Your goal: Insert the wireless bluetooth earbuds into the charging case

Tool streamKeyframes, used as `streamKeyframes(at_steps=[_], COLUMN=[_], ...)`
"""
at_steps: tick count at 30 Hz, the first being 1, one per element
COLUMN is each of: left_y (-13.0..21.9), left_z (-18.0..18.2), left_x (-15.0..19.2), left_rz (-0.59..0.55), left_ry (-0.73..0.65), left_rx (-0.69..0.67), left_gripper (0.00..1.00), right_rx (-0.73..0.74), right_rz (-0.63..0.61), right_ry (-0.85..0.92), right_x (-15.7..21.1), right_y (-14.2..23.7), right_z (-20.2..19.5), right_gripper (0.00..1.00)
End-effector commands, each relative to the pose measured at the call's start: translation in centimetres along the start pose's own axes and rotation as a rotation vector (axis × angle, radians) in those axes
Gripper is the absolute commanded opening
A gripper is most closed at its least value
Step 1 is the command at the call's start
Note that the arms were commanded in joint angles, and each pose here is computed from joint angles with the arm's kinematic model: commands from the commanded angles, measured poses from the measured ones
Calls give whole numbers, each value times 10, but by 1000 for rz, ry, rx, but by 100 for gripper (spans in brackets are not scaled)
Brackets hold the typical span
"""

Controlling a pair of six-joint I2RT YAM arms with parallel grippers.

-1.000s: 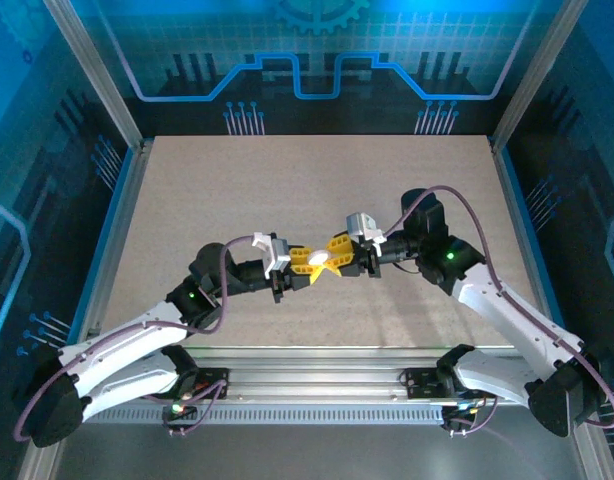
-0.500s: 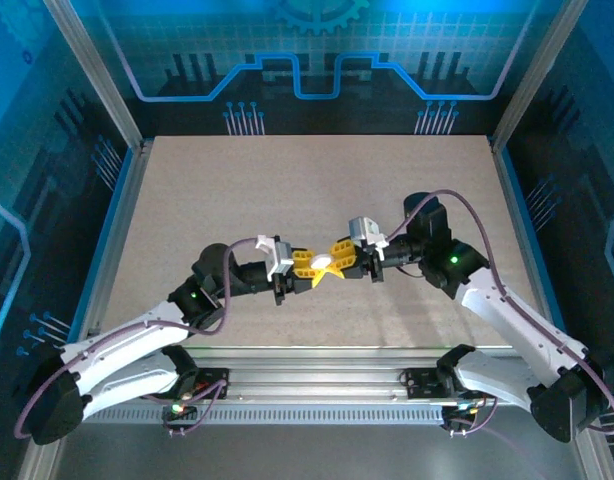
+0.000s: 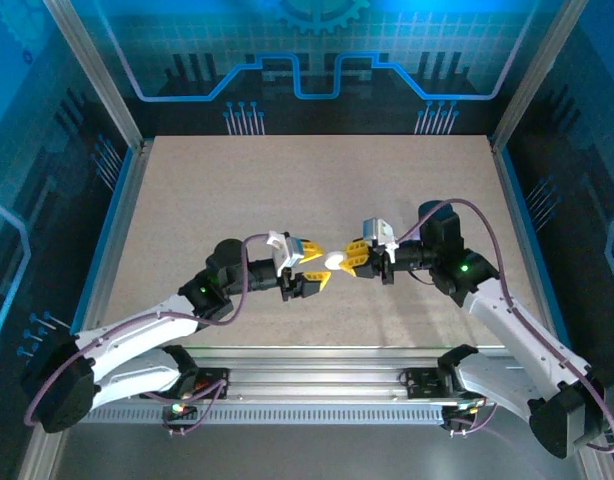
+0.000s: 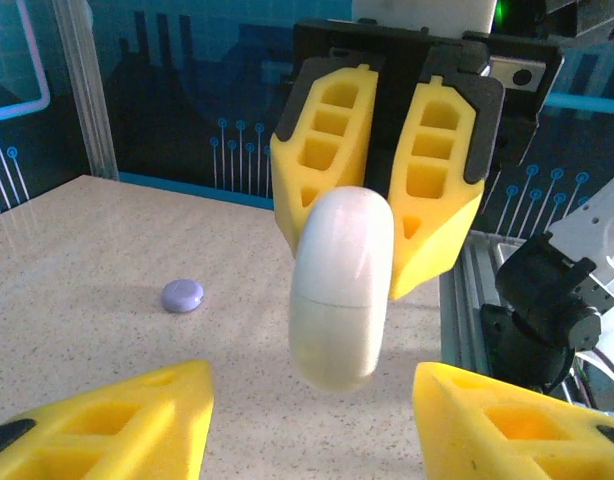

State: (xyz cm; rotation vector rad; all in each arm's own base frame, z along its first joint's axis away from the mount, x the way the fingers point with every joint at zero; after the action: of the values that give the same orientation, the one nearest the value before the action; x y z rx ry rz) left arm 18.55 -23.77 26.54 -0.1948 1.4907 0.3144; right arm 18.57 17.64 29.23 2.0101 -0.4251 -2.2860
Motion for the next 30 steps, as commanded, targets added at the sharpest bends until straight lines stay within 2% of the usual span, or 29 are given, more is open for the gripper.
streamKeyframes(at_steps=[1, 2, 4, 10, 16, 30], left_y=[-4, -5, -8, -13, -14, -17], left_z=[8, 9, 11, 18, 30, 42], left_x=[-4, -2, 2, 14, 27, 40], left_rz=[7, 14, 30, 84, 148, 265], left_ry=[-20, -17, -9, 25, 71, 128], left_rx=[-38, -41, -51, -100, -212, -308], left_gripper=[60, 62, 71, 72, 72, 70], right_rx=[35, 45, 65, 132, 208, 430], right_rz=[31, 38, 51, 104, 155, 375], right_ry=[-74, -93, -126, -230, -355, -711], right_x=[14, 18, 23, 40, 55, 89], right_y=[5, 5, 6, 10, 13, 8], right_z=[-7, -10, -16, -34, -55, -123], right_gripper=[9, 9, 9, 9, 9, 9])
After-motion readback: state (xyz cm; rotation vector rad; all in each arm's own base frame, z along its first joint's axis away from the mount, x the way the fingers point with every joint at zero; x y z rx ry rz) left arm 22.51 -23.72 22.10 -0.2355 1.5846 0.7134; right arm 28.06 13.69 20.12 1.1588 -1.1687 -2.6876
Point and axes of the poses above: each hand's point on the last joint's axis, 136 mm out from that joint toward the fingers, its own y axis back along the fingers, its own z axis along the line the jaws close on, x = y × z, the point moved 7 cm from there along y, back along the fingers, and after that the axes turned 8 degrees about -y, right-handed, at the moved point
